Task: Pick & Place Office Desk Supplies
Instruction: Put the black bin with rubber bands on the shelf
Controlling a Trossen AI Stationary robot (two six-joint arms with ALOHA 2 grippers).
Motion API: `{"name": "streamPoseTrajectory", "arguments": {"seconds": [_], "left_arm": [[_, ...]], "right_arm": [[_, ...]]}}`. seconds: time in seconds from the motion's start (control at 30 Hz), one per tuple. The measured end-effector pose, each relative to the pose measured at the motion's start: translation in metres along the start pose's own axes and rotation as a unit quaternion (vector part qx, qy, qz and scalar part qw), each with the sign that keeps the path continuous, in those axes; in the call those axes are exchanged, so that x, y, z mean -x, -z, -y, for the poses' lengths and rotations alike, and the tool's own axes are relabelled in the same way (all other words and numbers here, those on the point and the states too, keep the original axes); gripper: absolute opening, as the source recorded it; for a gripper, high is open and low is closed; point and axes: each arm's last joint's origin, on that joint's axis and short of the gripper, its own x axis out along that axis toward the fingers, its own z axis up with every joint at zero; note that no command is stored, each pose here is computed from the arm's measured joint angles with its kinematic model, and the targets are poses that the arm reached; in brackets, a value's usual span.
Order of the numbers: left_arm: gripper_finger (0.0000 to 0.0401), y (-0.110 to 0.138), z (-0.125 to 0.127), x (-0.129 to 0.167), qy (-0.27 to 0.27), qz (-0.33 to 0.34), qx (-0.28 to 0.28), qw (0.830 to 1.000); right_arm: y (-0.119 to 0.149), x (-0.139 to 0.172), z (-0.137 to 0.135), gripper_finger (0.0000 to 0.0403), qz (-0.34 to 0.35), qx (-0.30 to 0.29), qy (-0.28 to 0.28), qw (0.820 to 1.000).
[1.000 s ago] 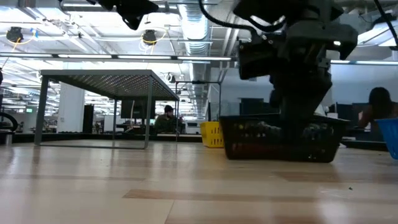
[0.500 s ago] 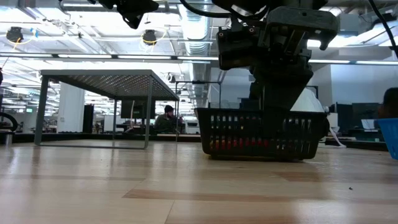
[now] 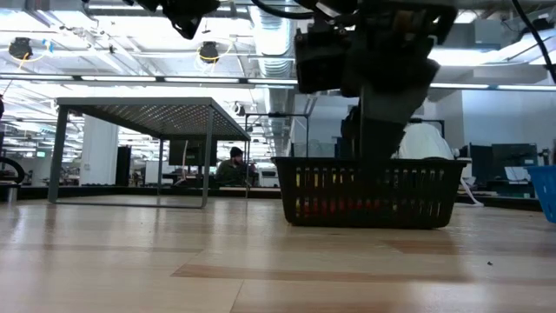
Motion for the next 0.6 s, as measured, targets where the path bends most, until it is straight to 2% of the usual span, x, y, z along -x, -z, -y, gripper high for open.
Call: {"name": "streamPoseTrajectory", "arguments": {"seconds": [0.13,0.33,0.6], "left_arm": [[0.0158,0.0,0.004,0.0,0.028,0.001,-0.021,0.999],[0.0158,0.004,0.012,-0.002,0.049,-0.016,-0.05,0.997],[0.0158,0.013,0.03,-0.037,0.095,-0.064,-0.148,0.982]], "right_arm": [[-0.003,0.006,-0.003,0.0231,0.022,0.004,-0.012,1.0],[-0.006,0.032,-0.015,0.021,0.071,0.018,-0.034,0.997],[0.002,0.079,-0.028,0.02,0.115,0.065,-0.051,0.99]]}}
